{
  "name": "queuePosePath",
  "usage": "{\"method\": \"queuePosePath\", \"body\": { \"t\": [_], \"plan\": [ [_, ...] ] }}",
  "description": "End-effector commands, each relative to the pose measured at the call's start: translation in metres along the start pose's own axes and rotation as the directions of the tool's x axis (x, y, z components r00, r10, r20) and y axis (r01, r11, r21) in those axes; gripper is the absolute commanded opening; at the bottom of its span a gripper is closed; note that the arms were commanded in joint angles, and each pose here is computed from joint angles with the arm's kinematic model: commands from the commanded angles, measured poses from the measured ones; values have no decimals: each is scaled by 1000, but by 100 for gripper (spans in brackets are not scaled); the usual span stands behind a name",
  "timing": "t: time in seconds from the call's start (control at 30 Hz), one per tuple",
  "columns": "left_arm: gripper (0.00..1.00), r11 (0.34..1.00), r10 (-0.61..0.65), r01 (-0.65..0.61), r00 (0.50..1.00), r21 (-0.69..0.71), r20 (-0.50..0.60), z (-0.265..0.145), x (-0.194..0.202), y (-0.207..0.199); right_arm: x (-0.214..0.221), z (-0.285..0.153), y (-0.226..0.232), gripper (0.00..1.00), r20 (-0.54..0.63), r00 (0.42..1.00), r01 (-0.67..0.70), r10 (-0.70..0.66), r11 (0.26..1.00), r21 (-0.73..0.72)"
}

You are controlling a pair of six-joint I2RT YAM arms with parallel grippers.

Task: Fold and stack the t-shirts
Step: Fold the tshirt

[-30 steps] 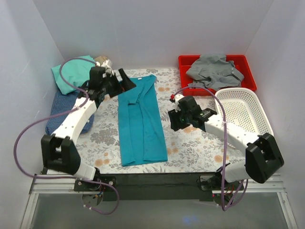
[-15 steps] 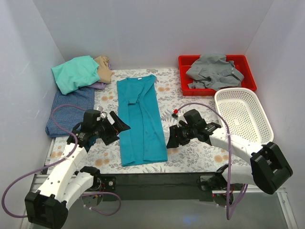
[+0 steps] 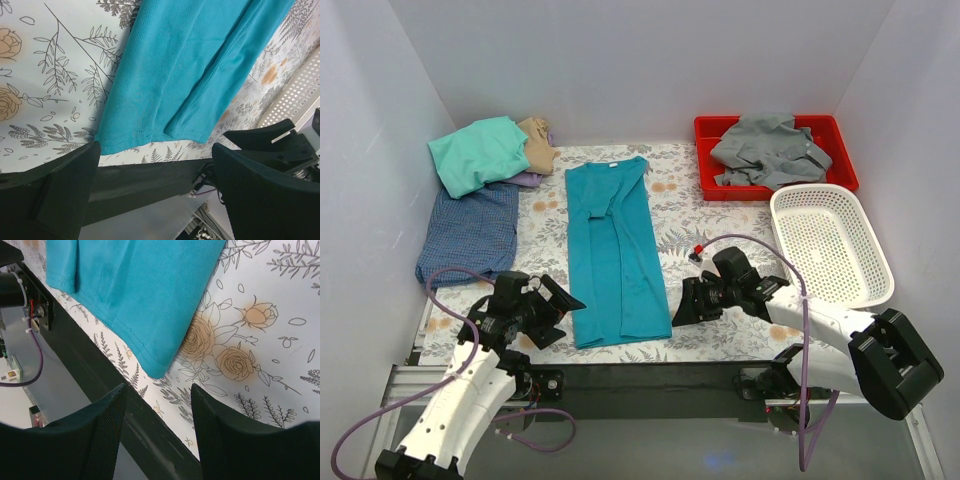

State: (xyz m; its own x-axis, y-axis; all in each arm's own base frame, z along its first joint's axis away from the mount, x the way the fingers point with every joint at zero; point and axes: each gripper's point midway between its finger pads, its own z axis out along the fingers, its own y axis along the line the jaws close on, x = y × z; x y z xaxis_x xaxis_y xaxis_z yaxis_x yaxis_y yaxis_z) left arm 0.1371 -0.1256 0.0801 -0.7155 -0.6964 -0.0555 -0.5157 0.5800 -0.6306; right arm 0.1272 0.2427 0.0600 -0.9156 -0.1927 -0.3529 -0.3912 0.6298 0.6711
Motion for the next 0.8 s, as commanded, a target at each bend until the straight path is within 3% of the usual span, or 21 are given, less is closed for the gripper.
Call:
{"method": "queuePosePath", "body": {
  "t": [0.0,0.2,0.4,0.57,0.77],
  "plan": [
    [93,998,-52,52,999,-22,-5,-1,4,4,-2,4,11,60,25,1000,-8,10,998,-55],
    [93,993,-81,78,996,-92,-28,8,8,15,-2,16,11,60,-6,1000,-4,3,999,-39],
    [93,991,-69,73,997,-112,40,13,-8,12,-19,27,13,59,7,1000,28,-28,999,-32],
    [90,987,-66,70,997,-143,33,31,-5,20,-21,33,9,59,-4,1000,23,-23,1000,-18],
    [71,984,-54,53,999,-170,2,40,8,25,-18,36,6,59,-16,1000,-10,10,1000,-11]
  ]
}}
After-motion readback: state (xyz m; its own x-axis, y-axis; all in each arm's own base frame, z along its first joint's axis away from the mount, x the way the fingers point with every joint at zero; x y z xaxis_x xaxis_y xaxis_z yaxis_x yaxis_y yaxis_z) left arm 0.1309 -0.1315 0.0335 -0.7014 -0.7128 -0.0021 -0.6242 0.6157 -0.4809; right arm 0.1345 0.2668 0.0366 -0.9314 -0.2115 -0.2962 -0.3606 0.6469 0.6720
